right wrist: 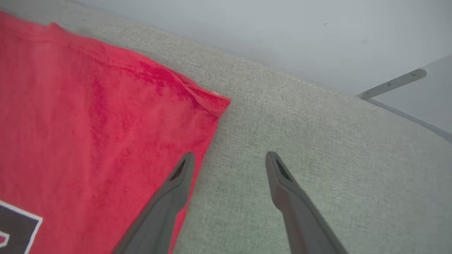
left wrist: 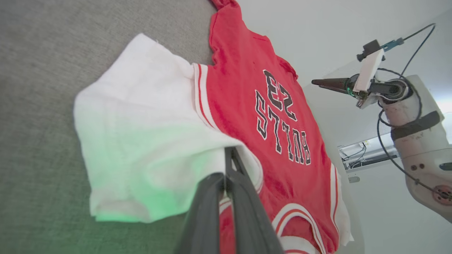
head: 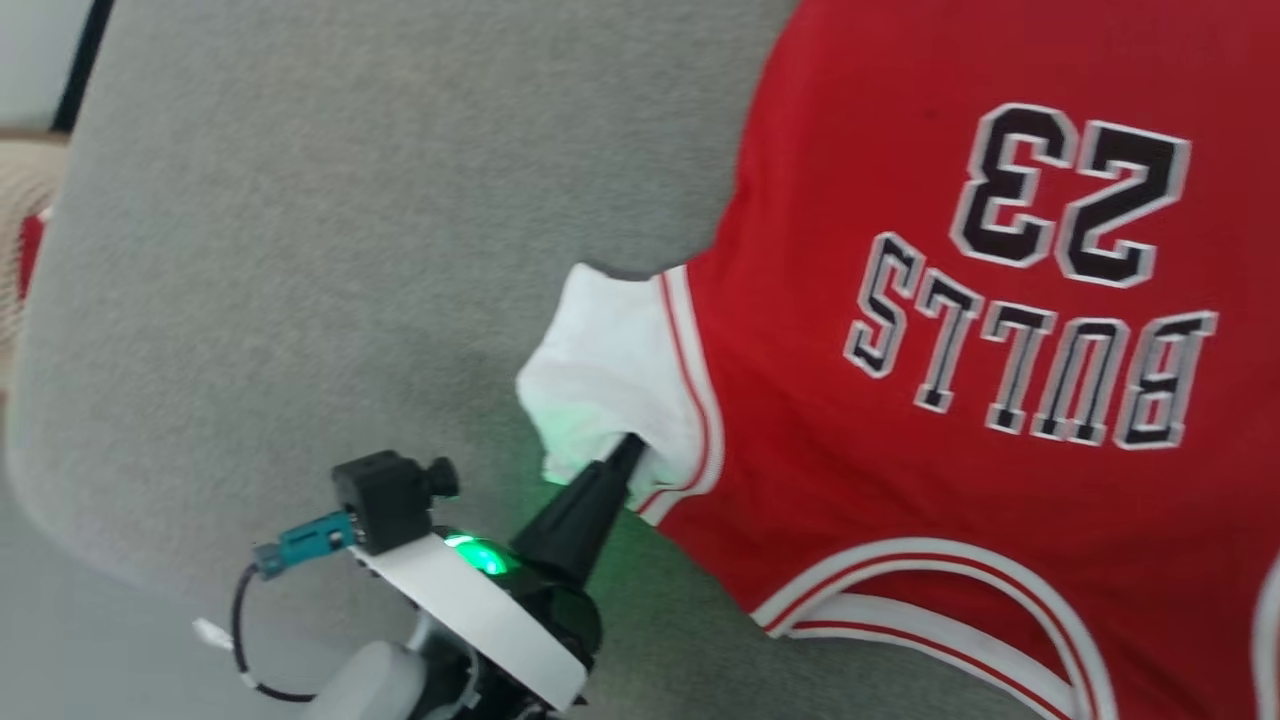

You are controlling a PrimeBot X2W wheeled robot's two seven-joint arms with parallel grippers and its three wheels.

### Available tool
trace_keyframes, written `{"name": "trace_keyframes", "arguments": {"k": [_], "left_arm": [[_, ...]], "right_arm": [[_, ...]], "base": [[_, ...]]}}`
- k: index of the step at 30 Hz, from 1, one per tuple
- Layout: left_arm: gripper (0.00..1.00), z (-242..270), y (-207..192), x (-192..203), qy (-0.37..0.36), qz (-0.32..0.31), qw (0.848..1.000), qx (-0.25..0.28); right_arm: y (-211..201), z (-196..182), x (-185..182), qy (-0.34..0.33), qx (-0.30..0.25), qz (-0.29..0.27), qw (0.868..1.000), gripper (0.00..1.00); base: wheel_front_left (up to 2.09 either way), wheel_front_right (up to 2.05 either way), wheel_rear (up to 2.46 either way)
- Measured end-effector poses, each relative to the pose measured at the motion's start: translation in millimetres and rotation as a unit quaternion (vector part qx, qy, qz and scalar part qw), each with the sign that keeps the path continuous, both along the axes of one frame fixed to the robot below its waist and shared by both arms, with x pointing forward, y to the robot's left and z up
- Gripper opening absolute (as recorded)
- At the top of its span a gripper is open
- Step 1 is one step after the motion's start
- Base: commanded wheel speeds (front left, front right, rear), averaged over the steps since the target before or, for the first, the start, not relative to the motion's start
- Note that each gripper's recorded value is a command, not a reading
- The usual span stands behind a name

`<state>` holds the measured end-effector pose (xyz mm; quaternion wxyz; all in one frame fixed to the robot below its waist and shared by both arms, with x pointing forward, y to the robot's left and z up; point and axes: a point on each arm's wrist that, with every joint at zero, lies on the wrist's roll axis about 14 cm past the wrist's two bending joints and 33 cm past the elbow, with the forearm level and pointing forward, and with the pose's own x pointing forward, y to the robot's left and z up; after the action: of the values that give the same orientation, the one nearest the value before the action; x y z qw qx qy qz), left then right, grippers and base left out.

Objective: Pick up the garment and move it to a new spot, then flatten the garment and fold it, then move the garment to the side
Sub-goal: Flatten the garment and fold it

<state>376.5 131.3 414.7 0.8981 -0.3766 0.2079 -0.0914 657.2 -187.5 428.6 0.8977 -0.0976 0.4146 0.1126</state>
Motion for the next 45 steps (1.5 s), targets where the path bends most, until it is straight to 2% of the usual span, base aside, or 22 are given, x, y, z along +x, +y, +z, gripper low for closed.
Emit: {"name": "trace_keyframes", "arguments": {"k": [6,12,13,14,15,16,25,30,34,45], "left_arm": [[0.00,-9,4,-1,0.014,0.007,1.000,0.003],[0.00,-14,9,-4,0.027,0.014,1.000,-0.001],[0.00,-15,10,-4,0.027,0.015,1.000,0.002],[0.00,-15,10,-5,0.027,0.014,1.000,0.002],[0.00,-14,10,-5,0.026,0.014,1.000,0.000],[0.00,-13,8,-4,0.025,0.012,1.000,-0.002],[0.00,-9,15,1,0.012,0.016,1.000,-0.001],[0.00,-2,22,2,-0.005,0.014,1.000,0.010],[0.00,-3,30,-2,-0.007,0.008,0.999,0.041],[0.00,10,24,-6,-0.025,-0.004,0.998,0.050]], "right_arm": [[29,-54,11,0.070,0.015,0.002,0.997,1.00],[40,-69,12,0.104,0.016,0.009,0.994,1.00],[39,-69,10,0.107,0.017,0.009,0.994,0.90],[39,-68,9,0.109,0.017,0.010,0.994,0.45],[38,-68,8,0.110,0.016,0.010,0.994,0.20],[37,-66,7,0.109,0.015,0.010,0.994,0.00],[25,-51,2,0.064,0.022,0.005,0.998,0.00],[16,-39,-24,0.056,0.012,0.028,0.998,0.00],[4,-33,-63,0.068,-0.004,0.064,0.996,0.00],[-38,-29,-214,0.162,0.013,0.113,0.980,0.00]], "base": [[0.00,0.00,0.00],[0.00,0.00,0.00],[0.00,0.00,0.00],[0.00,0.00,0.00],[0.00,0.00,0.00],[0.00,0.00,0.00],[0.00,0.00,0.00],[0.00,0.00,0.00],[0.00,0.00,0.00],[0.00,0.00,0.00]]}}
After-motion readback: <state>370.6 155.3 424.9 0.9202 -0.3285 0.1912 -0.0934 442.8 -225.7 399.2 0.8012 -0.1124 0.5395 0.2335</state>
